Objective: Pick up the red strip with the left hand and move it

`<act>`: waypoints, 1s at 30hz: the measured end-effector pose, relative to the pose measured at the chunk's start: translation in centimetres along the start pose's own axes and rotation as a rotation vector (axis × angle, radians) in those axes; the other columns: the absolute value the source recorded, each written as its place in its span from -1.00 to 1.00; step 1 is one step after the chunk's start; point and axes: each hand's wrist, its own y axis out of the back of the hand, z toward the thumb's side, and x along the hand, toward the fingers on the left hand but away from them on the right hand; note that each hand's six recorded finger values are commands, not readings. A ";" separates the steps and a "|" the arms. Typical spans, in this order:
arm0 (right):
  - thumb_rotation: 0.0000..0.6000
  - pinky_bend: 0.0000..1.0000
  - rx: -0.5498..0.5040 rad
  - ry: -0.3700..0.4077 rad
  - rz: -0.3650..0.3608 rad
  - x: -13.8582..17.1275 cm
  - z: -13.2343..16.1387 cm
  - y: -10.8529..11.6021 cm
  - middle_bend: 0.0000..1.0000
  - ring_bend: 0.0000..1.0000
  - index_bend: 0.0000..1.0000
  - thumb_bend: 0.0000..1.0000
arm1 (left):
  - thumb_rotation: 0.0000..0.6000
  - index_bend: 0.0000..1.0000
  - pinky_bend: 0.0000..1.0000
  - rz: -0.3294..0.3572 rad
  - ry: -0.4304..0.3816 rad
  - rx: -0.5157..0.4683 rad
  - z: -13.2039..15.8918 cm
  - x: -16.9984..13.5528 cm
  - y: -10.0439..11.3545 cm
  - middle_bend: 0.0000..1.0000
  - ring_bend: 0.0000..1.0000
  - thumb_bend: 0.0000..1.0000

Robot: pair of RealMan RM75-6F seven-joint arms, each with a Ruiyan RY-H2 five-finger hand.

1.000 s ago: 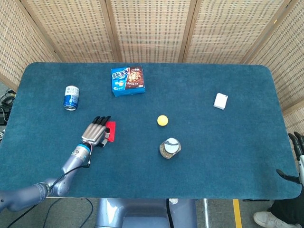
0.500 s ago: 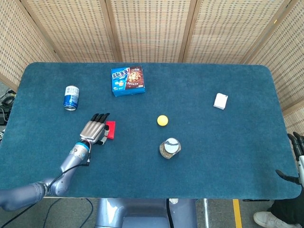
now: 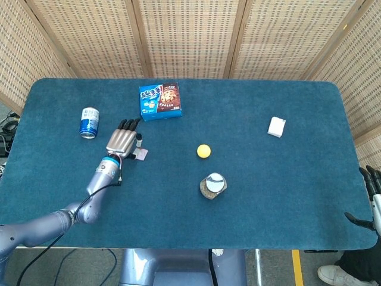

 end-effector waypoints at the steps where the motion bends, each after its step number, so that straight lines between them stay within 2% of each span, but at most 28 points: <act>1: 1.00 -1.00 0.001 -0.001 0.001 0.0 0.0 0.0 -1.00 -1.00 -1.00 -1.00 | 1.00 0.29 -1.00 0.011 0.003 -0.001 0.1 0.3 0.5 -1.00 -1.00 0.18; 7: 1.00 -1.00 0.002 -0.004 0.003 -0.1 -0.1 -0.1 -1.00 -1.00 -1.00 -1.00 | 1.00 0.29 -1.00 0.093 0.007 -0.011 0.9 1.3 3.4 -1.00 -1.00 0.17; 12: 1.00 -1.00 0.000 -0.004 0.001 -0.1 0.0 -0.1 -1.00 -1.00 -1.00 -1.00 | 1.00 0.29 -1.00 0.081 -0.038 -0.078 2.1 0.5 3.7 -1.00 -1.00 0.17; 17: 1.00 -1.00 -0.003 0.001 -0.004 0.0 0.1 0.1 -1.00 -1.00 -1.00 -1.00 | 1.00 0.29 -1.00 -0.020 -0.134 -0.256 4.3 -2.1 3.1 -1.00 -1.00 0.17; 21: 1.00 -1.00 -0.004 0.006 -0.008 0.1 0.2 0.2 -1.00 -1.00 -1.00 -1.00 | 1.00 0.30 -1.00 -0.137 -0.232 -0.437 6.2 -5.6 2.9 -1.00 -1.00 0.17; 24: 1.00 -1.00 -0.004 0.009 -0.009 0.2 0.3 0.3 -1.00 -1.00 -1.00 -1.00 | 1.00 0.30 -1.00 -0.196 -0.287 -0.534 7.1 -7.8 3.0 -1.00 -1.00 0.18; 27: 1.00 -1.00 -0.006 0.011 -0.013 0.3 0.3 0.4 -1.00 -1.00 -1.00 -1.00 | 1.00 0.31 -1.00 -0.264 -0.336 -0.612 7.8 -9.8 2.9 -1.00 -1.00 0.18; 30: 1.00 -1.00 -0.008 0.013 -0.016 0.4 0.3 0.5 -1.00 -1.00 -1.00 -1.00 | 1.00 0.31 -1.00 -0.328 -0.392 -0.644 8.8 -11.7 2.8 -1.00 -1.00 0.18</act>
